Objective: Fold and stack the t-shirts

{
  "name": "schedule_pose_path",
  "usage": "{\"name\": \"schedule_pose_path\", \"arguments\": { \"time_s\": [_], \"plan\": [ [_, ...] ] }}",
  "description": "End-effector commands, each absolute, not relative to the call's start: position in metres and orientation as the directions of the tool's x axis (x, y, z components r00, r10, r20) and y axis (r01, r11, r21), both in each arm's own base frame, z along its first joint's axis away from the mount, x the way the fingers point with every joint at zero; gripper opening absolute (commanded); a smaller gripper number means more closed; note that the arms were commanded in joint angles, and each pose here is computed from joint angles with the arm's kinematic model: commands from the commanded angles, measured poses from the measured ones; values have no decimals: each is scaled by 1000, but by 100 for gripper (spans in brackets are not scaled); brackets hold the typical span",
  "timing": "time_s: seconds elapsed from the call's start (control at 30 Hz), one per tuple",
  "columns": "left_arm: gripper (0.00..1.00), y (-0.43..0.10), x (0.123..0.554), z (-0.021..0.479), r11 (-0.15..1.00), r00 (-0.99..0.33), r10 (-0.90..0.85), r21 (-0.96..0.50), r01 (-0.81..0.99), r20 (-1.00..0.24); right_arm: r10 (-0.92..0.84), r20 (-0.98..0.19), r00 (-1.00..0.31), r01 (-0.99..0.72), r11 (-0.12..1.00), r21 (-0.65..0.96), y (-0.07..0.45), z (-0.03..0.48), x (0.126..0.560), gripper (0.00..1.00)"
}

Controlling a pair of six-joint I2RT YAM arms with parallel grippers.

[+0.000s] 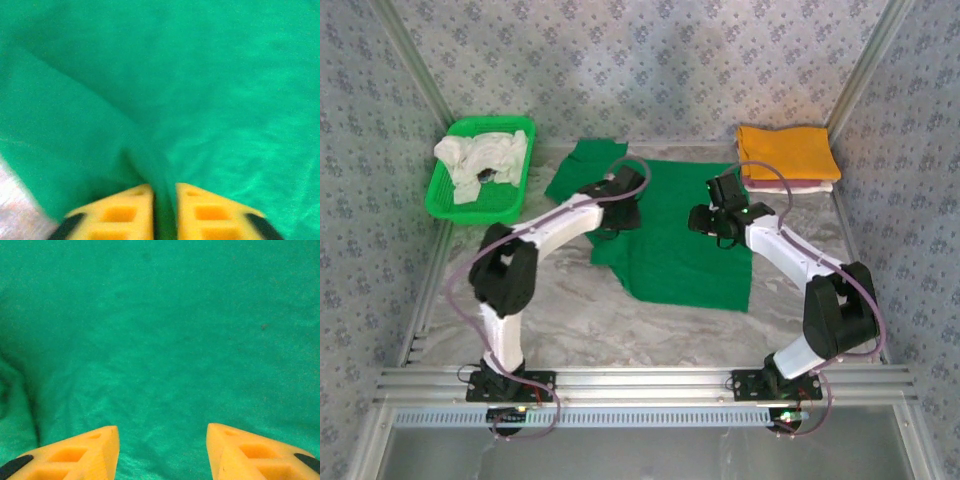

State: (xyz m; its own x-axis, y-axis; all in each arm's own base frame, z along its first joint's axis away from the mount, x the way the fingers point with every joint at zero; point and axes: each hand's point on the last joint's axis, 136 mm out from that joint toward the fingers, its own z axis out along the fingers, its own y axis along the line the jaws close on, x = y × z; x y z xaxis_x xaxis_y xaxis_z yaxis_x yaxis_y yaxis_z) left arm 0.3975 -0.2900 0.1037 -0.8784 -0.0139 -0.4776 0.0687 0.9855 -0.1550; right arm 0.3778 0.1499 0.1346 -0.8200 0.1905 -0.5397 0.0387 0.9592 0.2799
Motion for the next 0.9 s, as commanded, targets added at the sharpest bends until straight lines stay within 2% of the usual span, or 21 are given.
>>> {"name": "schedule_pose_path", "arguments": {
  "time_s": [0.0, 0.07, 0.13, 0.23, 0.4, 0.73, 0.77, 0.8, 0.87],
  "plan": [
    [38, -314, 380, 93, 983, -901, 91, -108, 150, -424, 223, -538, -813, 69, 954, 291, 139, 135, 377, 52],
    [39, -325, 377, 105, 974, -887, 80, -155, 168, -456, 231, -539, -810, 77, 953, 294, 134, 134, 378, 52],
    [39, -315, 370, 114, 971, -879, 45, -185, 150, -474, 236, -539, -809, 85, 953, 290, 129, 133, 378, 52],
    [40, -277, 358, 119, 968, -878, -47, -240, 79, -476, 238, -539, -808, 91, 954, 286, 124, 131, 378, 52],
    [41, -220, 346, 98, 953, -905, -159, -300, -36, -394, 244, -538, -807, 95, 953, 288, 123, 130, 378, 52],
    [44, -234, 327, 60, 922, -953, -154, -386, -44, -260, 246, -538, -807, 108, 955, 275, 122, 129, 376, 52],
    [43, -235, 326, 57, 920, -954, -154, -389, -44, -257, 244, -539, -806, 108, 956, 272, 122, 129, 376, 52],
    [37, -236, 326, 56, 918, -953, -156, -394, -44, -258, 244, -540, -806, 111, 957, 268, 121, 128, 376, 53],
    [20, -236, 324, 57, 915, -951, -165, -400, -49, -262, 245, -540, -805, 117, 959, 259, 120, 128, 376, 53]
  ]
}}
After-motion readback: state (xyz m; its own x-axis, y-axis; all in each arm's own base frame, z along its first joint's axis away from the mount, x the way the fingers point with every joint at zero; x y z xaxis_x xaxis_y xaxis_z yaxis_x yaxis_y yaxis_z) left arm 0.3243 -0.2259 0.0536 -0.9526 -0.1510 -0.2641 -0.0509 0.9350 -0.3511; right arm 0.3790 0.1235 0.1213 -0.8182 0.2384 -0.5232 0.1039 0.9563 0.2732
